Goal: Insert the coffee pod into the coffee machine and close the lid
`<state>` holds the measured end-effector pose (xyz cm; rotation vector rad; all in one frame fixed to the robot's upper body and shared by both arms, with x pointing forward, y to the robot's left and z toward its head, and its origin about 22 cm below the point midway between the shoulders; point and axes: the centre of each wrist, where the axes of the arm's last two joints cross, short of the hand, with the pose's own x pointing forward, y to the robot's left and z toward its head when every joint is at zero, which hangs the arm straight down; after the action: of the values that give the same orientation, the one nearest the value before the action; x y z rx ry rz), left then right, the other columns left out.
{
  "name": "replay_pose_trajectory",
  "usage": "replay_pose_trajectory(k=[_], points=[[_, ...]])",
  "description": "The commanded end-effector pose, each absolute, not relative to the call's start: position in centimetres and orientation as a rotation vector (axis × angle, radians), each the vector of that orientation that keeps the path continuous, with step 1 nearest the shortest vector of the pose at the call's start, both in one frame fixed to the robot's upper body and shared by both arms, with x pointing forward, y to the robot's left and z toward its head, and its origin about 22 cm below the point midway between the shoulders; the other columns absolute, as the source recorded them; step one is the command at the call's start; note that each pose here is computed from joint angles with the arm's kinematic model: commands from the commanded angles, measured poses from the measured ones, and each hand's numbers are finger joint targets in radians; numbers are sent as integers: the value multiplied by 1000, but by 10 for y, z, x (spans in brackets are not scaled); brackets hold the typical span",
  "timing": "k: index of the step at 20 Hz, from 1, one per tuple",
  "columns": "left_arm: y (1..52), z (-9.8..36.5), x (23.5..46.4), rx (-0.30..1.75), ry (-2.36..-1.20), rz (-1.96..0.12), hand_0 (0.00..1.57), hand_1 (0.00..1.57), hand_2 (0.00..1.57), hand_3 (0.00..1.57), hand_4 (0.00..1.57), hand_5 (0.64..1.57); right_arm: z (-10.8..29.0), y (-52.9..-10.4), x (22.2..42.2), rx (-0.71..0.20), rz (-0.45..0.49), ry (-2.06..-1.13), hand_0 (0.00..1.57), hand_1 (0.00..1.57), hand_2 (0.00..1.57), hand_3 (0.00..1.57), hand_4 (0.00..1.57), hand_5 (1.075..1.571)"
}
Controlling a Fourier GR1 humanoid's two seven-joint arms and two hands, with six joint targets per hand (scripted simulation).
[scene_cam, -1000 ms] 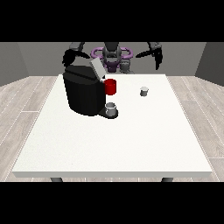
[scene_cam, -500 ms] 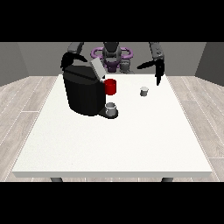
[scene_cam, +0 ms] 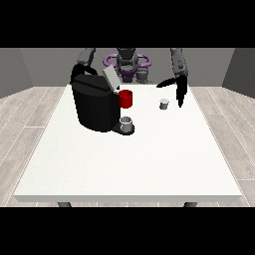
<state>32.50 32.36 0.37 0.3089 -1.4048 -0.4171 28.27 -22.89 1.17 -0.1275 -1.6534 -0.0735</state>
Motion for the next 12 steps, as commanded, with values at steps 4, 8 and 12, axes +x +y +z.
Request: replay_pose_trajectory(k=[4,8,12], points=[[324,-17,328,346,-1332,-539,0,0,459,0,0,1571,1,-241,285,-150,-55,-1592,0,0,0,0,410,1571],[308,-33,327,381,-1279,-550,647,647,718,349,0,1571,-2,-233,291,-163,-84,-1597,0,0,0,0,427,1571],[324,-33,327,428,-1261,-623,615,615,738,477,0,1571,-10,-229,287,-162,-85,-1583,0,0,0,0,435,1571]])
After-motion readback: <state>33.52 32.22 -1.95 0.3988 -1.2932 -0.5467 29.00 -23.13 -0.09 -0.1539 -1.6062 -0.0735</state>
